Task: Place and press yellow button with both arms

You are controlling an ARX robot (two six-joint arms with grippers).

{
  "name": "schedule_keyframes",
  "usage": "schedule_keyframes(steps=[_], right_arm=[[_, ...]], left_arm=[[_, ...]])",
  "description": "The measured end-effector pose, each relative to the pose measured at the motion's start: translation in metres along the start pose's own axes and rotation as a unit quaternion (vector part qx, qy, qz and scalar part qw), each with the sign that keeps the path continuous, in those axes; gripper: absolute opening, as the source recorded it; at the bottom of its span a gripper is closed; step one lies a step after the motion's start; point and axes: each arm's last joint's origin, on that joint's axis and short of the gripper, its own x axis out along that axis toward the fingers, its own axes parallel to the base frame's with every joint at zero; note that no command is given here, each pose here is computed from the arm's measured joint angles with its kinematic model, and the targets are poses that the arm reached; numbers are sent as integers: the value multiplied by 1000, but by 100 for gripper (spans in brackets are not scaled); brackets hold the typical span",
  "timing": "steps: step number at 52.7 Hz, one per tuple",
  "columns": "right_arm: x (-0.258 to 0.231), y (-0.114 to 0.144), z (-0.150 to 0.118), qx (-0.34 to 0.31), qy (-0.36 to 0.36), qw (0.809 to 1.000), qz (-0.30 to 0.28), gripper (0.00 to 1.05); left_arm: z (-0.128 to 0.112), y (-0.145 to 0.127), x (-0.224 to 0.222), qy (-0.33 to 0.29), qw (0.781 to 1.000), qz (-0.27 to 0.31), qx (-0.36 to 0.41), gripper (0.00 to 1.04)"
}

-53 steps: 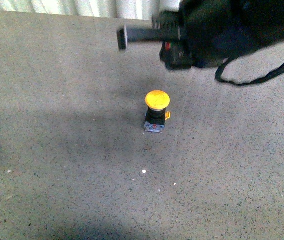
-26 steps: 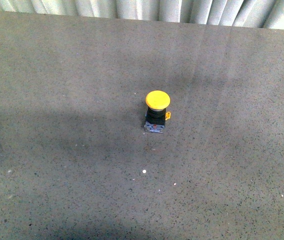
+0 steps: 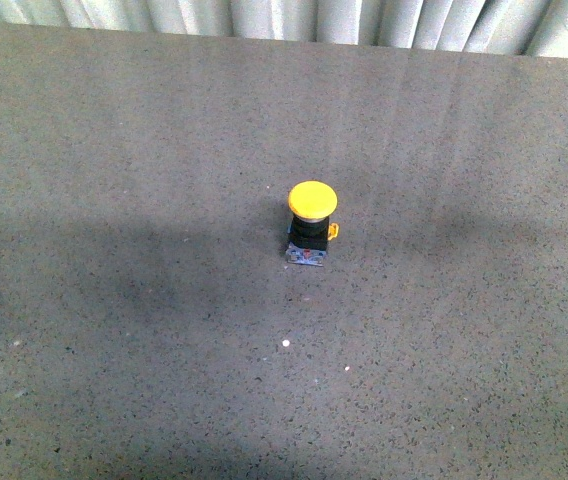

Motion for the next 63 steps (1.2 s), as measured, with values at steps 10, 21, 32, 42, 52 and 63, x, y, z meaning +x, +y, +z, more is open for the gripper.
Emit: schedule_keyframes(steps=[10,21,32,42,52,63], right_arm=[[-17,-7,-6,0,1,1000,1,1],[-33,-20,-18,1,-3,1000,1,1],[-42,-20,-14,1,-9,1000,0,1],[-49,-20,-12,1,-12,1000,0,1],[-56,-20,-11,1,-15,1000,0,1],[-63,-20,-11,1,-15,1000,0,1]], left_arm=[[0,0,0,0,1000,0,0,1],[0,0,0,0,1000,0,0,1],[0,0,0,0,1000,0,0,1],[0,0,0,0,1000,0,0,1],[0,0,0,0,1000,0,0,1],[0,0,0,0,1000,0,0,1]])
